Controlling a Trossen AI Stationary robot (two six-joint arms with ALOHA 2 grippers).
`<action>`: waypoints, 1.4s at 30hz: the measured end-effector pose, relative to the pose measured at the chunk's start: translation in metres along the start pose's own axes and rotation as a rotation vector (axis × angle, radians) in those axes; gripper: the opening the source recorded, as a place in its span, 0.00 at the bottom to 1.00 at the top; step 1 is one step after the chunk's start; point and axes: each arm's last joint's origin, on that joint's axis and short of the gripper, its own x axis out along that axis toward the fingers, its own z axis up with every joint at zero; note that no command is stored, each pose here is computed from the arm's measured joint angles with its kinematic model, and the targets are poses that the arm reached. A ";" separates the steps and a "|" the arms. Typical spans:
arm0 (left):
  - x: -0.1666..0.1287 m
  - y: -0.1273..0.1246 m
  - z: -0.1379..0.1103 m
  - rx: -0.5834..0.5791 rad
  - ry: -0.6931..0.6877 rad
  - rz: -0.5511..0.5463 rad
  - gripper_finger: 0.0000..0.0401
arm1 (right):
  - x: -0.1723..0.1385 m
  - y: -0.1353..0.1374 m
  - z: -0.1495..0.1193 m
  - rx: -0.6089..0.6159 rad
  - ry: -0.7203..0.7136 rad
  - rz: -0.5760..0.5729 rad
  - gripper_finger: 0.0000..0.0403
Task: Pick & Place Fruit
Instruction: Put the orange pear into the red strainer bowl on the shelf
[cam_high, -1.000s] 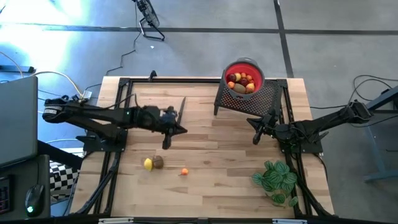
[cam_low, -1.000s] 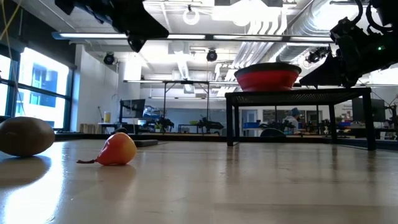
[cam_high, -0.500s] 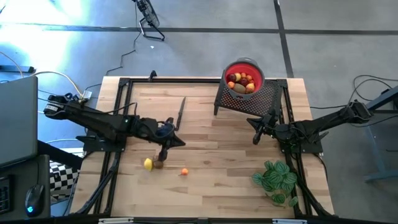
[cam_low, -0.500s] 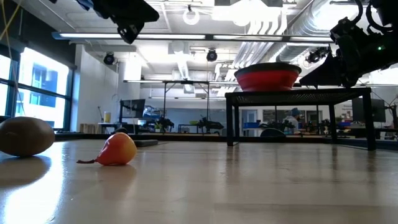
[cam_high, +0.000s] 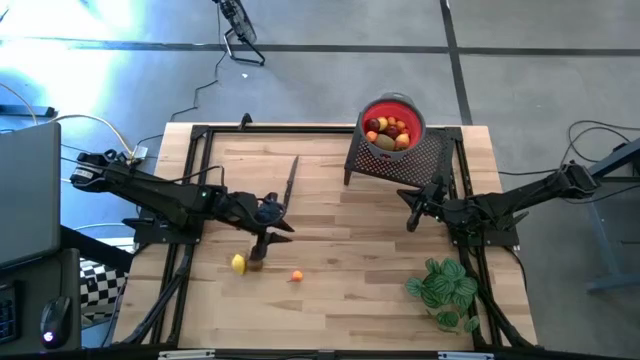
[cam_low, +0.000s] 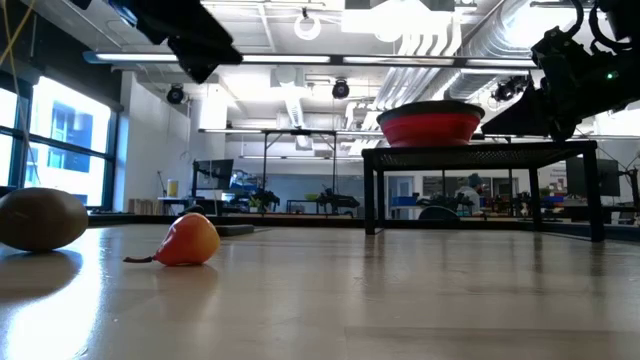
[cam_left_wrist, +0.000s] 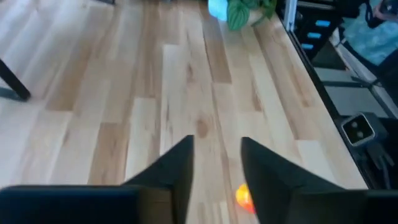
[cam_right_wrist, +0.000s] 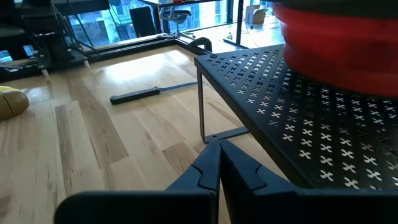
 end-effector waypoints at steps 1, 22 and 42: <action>0.000 0.000 0.000 -0.003 0.007 -0.010 0.35 | 0.000 0.000 0.000 0.000 0.000 0.000 0.01; -0.001 -0.006 0.000 -0.040 0.034 -0.210 0.60 | 0.000 0.000 0.000 0.000 0.000 -0.001 0.01; -0.001 -0.006 0.000 -0.136 0.041 -0.212 0.60 | 0.000 0.000 0.000 0.003 0.001 -0.001 0.01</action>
